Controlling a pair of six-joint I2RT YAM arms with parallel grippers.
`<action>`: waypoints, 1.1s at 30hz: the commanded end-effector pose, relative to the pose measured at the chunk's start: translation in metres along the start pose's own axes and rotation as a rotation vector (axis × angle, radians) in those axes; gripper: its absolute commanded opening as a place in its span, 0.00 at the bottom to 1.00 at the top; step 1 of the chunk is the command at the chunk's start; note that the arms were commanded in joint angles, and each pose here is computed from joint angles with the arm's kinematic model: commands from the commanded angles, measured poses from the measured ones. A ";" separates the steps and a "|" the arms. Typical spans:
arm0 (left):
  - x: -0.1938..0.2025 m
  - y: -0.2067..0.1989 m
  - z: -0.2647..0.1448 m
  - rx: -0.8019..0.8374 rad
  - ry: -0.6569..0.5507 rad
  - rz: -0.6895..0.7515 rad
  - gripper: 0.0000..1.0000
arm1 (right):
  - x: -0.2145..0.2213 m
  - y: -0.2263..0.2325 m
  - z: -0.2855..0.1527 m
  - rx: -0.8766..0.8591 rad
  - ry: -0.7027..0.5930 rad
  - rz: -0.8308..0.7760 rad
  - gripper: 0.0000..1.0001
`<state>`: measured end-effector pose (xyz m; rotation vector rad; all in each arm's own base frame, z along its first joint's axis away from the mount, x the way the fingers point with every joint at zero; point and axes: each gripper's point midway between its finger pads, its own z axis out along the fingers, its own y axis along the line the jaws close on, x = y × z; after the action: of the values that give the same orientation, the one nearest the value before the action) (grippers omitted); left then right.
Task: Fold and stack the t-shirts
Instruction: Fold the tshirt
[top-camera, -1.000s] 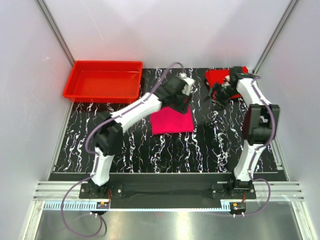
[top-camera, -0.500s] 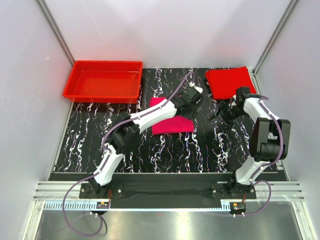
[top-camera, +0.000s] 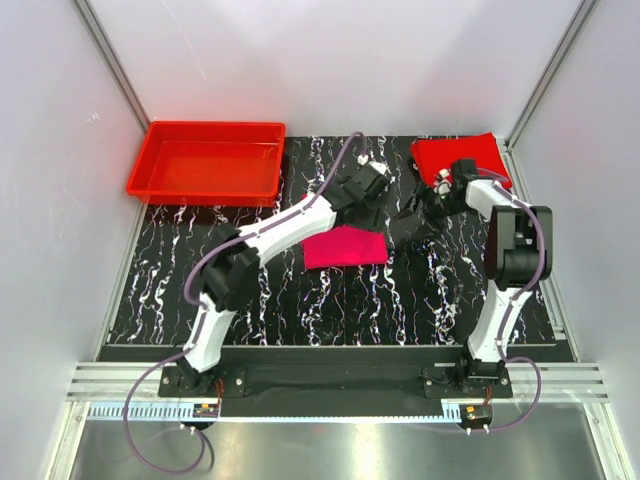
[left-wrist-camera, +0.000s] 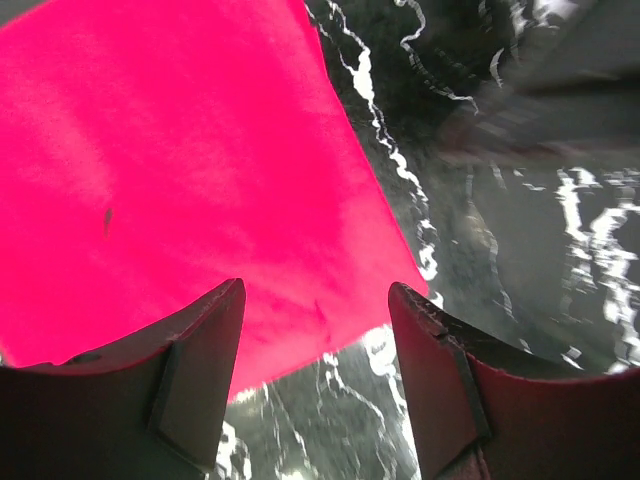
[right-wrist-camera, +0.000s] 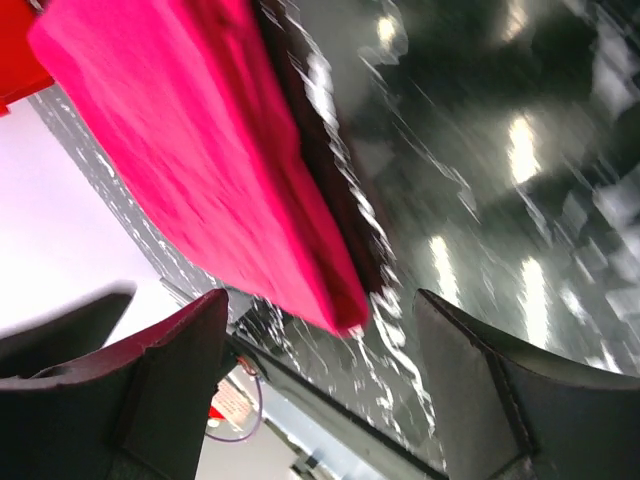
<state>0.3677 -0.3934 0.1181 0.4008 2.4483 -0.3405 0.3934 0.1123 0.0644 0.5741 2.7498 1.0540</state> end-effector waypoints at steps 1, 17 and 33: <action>-0.061 -0.002 -0.061 0.080 -0.175 -0.104 0.64 | -0.030 0.031 0.008 -0.082 -0.049 -0.114 0.82; -0.003 0.046 -0.102 0.037 -0.096 -0.090 0.65 | -0.004 0.066 0.091 -0.115 0.104 -0.150 0.80; 0.050 0.000 -0.089 0.022 -0.106 0.450 0.71 | -0.024 0.035 0.000 0.080 -0.017 -0.076 0.85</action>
<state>0.2813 -0.3331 0.1459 0.6969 2.3430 -0.2735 0.4283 0.1767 0.0472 0.4557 2.8246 1.0858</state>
